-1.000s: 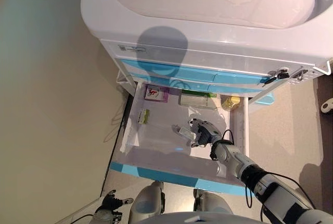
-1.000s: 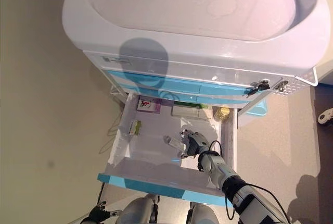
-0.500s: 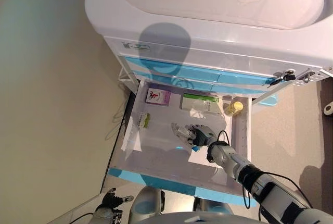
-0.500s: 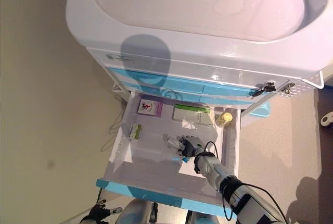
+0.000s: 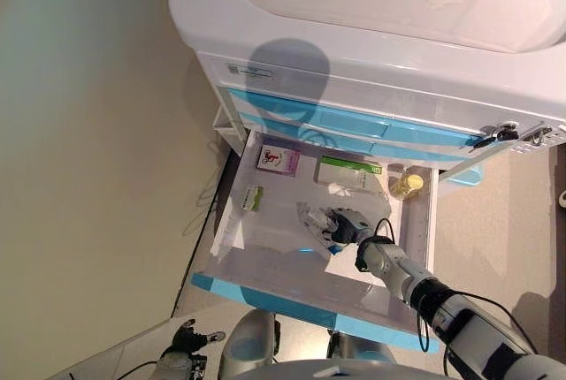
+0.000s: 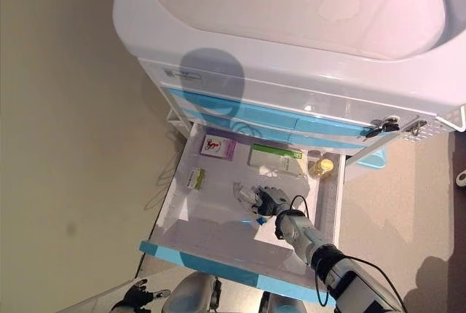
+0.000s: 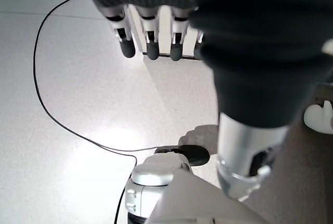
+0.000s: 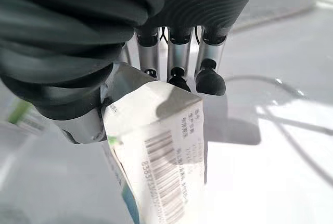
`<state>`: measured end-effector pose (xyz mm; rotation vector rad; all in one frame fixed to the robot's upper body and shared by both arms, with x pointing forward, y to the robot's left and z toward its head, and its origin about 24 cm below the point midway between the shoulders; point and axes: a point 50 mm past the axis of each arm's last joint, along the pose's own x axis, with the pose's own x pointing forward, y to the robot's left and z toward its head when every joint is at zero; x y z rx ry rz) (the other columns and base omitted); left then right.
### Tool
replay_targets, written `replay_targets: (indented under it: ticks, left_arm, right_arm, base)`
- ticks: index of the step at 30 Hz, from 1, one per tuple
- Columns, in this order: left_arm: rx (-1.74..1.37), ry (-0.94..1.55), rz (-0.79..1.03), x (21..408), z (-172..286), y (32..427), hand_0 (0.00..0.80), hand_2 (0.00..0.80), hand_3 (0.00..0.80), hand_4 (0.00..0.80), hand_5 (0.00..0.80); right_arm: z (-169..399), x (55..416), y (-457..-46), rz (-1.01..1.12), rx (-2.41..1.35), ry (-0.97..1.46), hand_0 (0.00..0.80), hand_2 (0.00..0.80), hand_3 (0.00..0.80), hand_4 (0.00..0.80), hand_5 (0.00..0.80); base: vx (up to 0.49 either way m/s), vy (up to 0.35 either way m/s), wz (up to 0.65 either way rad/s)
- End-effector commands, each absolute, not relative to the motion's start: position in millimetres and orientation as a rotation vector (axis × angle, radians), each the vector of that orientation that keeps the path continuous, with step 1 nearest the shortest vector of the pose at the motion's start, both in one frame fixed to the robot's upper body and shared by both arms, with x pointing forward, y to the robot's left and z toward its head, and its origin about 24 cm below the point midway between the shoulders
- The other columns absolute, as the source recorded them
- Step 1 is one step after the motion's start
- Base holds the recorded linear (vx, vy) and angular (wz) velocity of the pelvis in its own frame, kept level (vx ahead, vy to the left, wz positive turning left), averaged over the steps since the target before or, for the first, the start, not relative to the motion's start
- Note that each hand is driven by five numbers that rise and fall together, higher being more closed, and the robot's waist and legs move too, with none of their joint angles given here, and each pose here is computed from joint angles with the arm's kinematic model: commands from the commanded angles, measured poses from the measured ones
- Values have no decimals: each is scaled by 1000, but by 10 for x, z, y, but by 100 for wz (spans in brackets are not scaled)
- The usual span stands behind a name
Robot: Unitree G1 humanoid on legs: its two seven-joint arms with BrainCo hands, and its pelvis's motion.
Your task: Open the drawer and pick up the medicine
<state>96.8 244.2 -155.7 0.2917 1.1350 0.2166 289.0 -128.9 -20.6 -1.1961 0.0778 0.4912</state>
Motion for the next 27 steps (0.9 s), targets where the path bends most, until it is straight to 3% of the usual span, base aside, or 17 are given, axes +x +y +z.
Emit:
replay_targets:
  ticks: [1, 11, 18, 27]
  left_arm:
    - [333, 1226, 236, 771, -1565, 2630, 0, 0, 0, 0, 0]
    - [300, 1292, 218, 630, -1532, 2820, 0, 0, 0, 0, 0]
    - [246, 1331, 213, 449, -1530, 2887, 0, 0, 0, 0, 0]
    - [199, 1416, 220, 165, -1578, 2826, 0, 0, 0, 0, 0]
  right_arm:
    - [-50, 2877, -1006, 603, -1076, 13, 800, 800, 800, 800, 800]
    - [352, 2932, -943, 851, -842, 37, 800, 800, 800, 800, 800]
    - [1091, 3017, -997, 1112, -711, 9, 800, 800, 800, 800, 800]
    - [1837, 2958, -1264, 1119, -484, -90, 800, 800, 800, 800, 800]
  base:
    - [50, -45, -2]
    - [73, -49, -11]
    - [53, -46, -8]
    - [9, -18, -2]
